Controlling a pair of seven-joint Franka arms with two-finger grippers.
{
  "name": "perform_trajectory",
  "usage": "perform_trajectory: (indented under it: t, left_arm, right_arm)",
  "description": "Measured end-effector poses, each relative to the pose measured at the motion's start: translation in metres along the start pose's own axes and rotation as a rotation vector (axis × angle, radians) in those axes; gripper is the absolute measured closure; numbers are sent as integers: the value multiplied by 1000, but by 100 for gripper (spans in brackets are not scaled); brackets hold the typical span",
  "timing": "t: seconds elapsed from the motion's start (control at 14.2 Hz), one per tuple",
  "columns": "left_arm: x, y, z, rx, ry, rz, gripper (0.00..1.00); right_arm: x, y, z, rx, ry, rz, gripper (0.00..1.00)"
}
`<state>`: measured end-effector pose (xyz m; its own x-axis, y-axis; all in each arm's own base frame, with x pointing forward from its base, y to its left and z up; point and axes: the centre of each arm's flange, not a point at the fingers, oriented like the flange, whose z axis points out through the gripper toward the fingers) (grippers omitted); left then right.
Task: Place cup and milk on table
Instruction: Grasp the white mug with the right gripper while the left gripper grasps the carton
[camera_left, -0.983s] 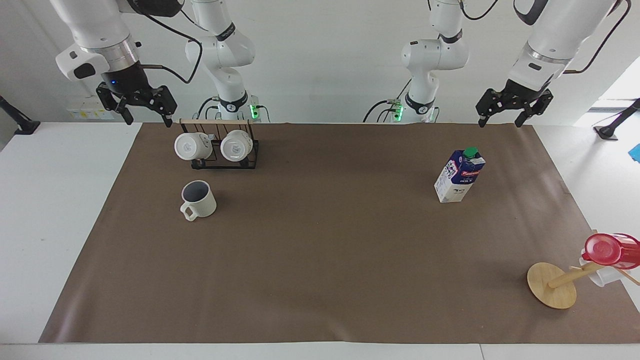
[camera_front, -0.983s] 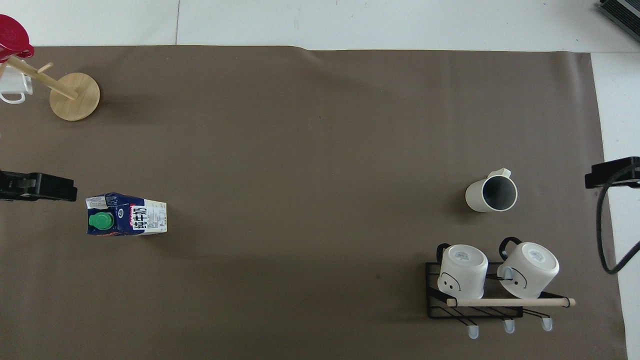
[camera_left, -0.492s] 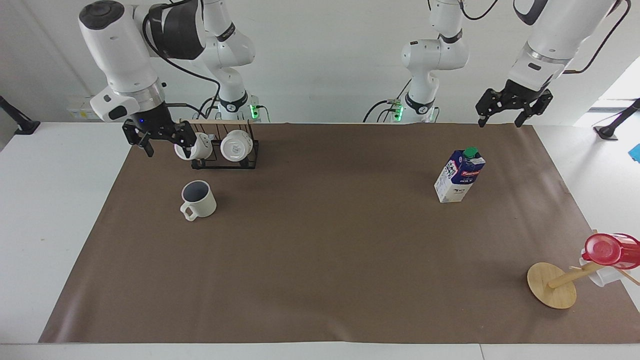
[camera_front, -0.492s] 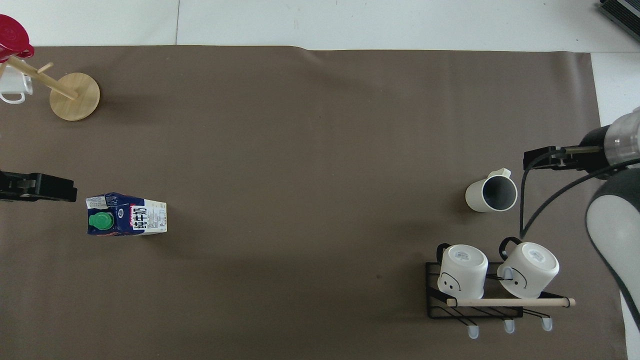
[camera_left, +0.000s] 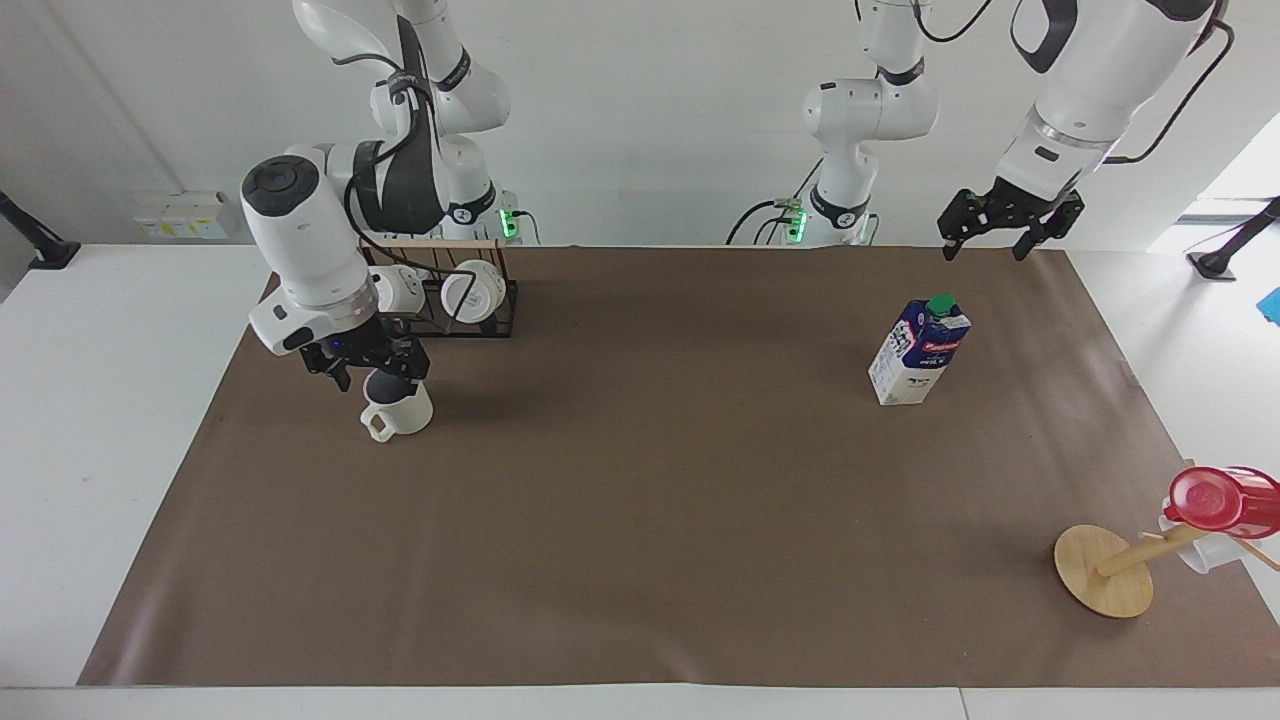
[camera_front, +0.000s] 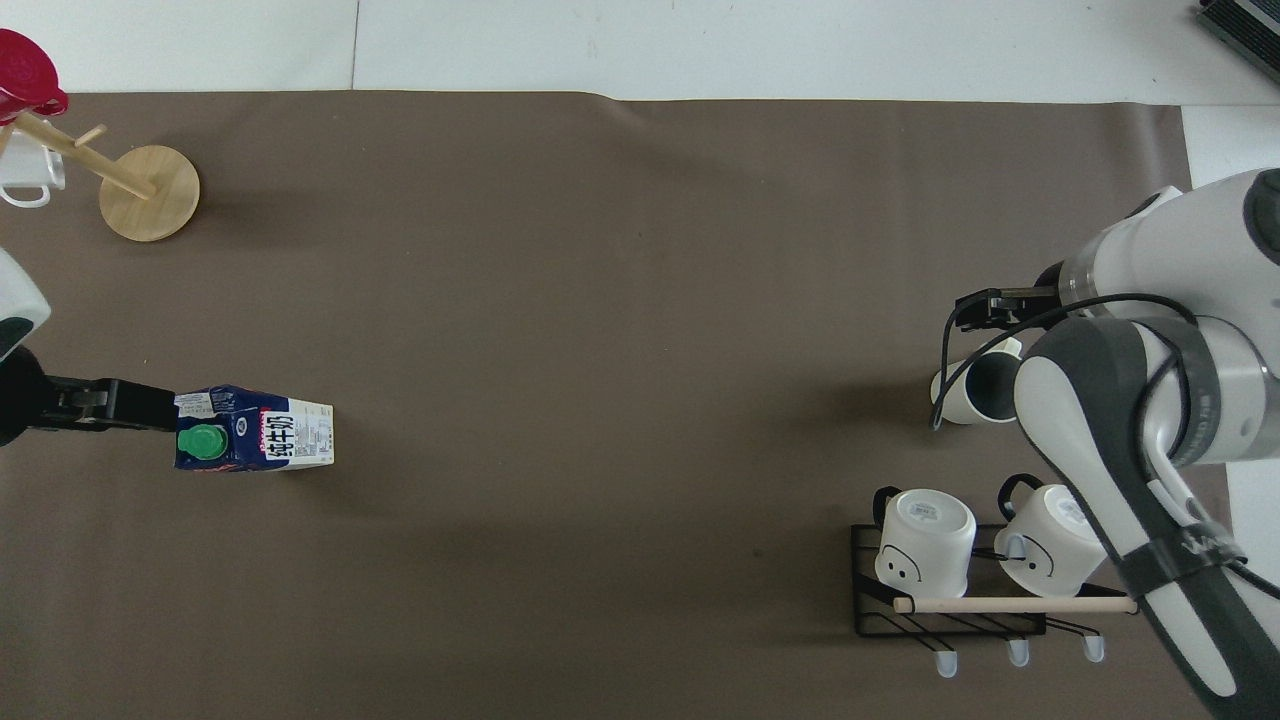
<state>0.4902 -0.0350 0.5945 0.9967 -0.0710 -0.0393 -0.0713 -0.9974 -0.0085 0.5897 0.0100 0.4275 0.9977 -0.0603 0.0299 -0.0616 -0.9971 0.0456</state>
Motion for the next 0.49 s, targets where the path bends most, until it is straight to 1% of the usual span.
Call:
perform_trajectory:
  t: [0.28,0.49]
  left_arm:
    - [0,2,22,1,37,5,0]
    - [0,5,52,2,62,12,0]
  right_arm:
    - [-17,-1,44,1,-15,9,0]
    - [-20,-1,48,0,-23,15,0]
